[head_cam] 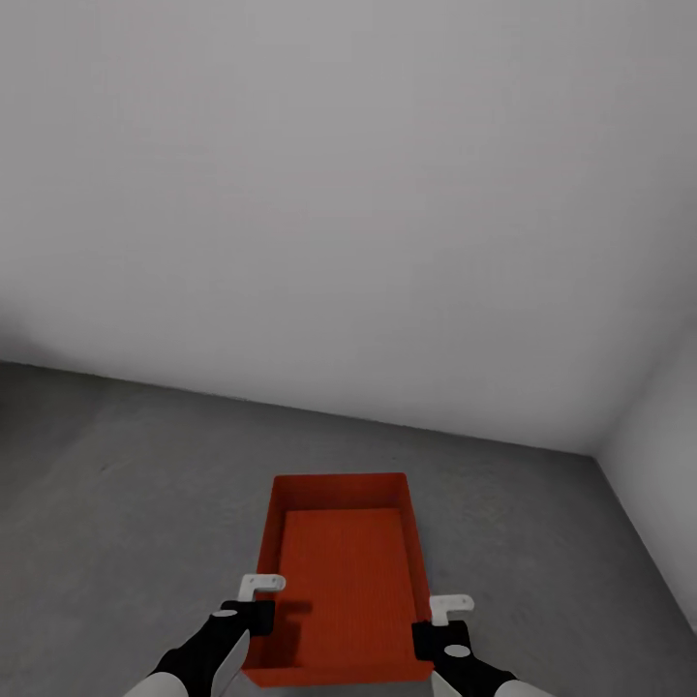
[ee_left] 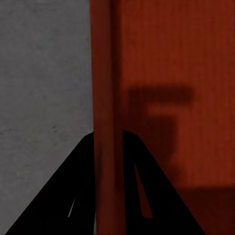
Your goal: Move the two storage containers from the living room to the garage. In the garage, place one container on the floor and stack the other container on top of it (either order is fine).
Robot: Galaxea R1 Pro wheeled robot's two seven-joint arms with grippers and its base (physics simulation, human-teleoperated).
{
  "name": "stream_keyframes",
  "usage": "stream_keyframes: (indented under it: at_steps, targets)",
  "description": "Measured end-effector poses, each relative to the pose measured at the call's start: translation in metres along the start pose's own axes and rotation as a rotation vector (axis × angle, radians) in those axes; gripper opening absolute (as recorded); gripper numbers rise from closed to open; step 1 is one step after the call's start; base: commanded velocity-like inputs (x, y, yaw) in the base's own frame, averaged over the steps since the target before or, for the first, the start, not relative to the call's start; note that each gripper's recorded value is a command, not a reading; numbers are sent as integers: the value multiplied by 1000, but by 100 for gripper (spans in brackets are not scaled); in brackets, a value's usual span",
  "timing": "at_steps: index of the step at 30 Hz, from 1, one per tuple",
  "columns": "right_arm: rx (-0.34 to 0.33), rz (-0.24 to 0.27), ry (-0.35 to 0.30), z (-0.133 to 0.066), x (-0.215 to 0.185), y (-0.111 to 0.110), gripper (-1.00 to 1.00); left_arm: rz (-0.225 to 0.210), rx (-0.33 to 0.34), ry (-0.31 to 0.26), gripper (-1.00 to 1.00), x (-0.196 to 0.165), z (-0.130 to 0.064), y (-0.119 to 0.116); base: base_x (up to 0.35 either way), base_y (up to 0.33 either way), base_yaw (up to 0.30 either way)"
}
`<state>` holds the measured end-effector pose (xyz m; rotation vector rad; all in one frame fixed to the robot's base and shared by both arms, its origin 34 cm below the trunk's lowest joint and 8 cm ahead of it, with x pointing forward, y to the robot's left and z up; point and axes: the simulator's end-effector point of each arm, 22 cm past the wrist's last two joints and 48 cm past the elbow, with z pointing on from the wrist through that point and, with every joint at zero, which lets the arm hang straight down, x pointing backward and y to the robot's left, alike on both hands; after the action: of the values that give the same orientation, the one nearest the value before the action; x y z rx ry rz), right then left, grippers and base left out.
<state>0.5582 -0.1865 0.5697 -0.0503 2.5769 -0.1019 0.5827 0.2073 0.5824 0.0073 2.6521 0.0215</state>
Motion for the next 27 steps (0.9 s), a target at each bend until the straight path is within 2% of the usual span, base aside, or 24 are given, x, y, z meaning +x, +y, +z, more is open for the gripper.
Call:
stream_keyframes:
  at_steps: [27]
  targets:
    - [0, 1, 0, 0, 0, 0, -100, 0, 0, 0, -100, 0, 0, 0, 0, 0, -286]
